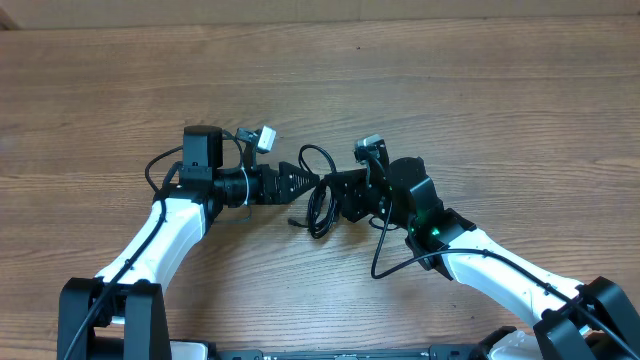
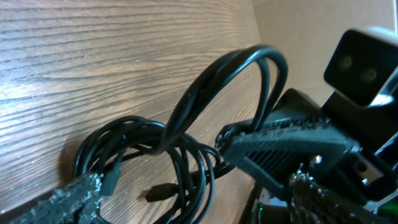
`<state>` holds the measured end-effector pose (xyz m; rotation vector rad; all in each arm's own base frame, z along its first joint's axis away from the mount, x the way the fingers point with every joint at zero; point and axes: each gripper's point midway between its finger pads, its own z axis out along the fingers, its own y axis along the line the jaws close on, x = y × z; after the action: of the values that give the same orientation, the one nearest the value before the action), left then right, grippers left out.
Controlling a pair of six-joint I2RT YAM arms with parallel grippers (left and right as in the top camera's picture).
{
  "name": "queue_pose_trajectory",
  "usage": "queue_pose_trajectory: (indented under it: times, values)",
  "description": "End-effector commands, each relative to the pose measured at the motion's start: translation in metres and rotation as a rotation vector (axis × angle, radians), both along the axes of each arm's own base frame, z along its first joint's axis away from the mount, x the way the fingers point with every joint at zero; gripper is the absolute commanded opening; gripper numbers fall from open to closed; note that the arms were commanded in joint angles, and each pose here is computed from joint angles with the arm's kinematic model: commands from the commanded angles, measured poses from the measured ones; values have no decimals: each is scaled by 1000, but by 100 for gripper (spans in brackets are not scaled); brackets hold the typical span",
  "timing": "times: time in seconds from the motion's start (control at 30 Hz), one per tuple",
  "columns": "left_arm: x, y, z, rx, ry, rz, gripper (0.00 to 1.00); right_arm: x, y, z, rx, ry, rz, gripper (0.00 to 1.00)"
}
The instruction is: Untangle cables
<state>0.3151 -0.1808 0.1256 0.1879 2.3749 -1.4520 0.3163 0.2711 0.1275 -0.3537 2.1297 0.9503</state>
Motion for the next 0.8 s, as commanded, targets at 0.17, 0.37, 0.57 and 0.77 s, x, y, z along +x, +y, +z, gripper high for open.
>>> queue_pose_trajectory:
  times: [0.17, 0.37, 0.57, 0.77]
  values:
    - [0, 11, -14, 156, -45, 17, 100, 2, 4, 12, 136, 135, -32, 4]
    - [-14, 6, -21, 180, -22, -32, 99, 9, -4, 12, 217, 294, -138, 4]
    - [-27, -14, -24, 202, -53, -112, 100, 0, -4, 5, 256, 434, -152, 4]
    - [-32, -19, -39, 321, -62, -119, 100, -1, -4, 5, 257, 439, -146, 4]
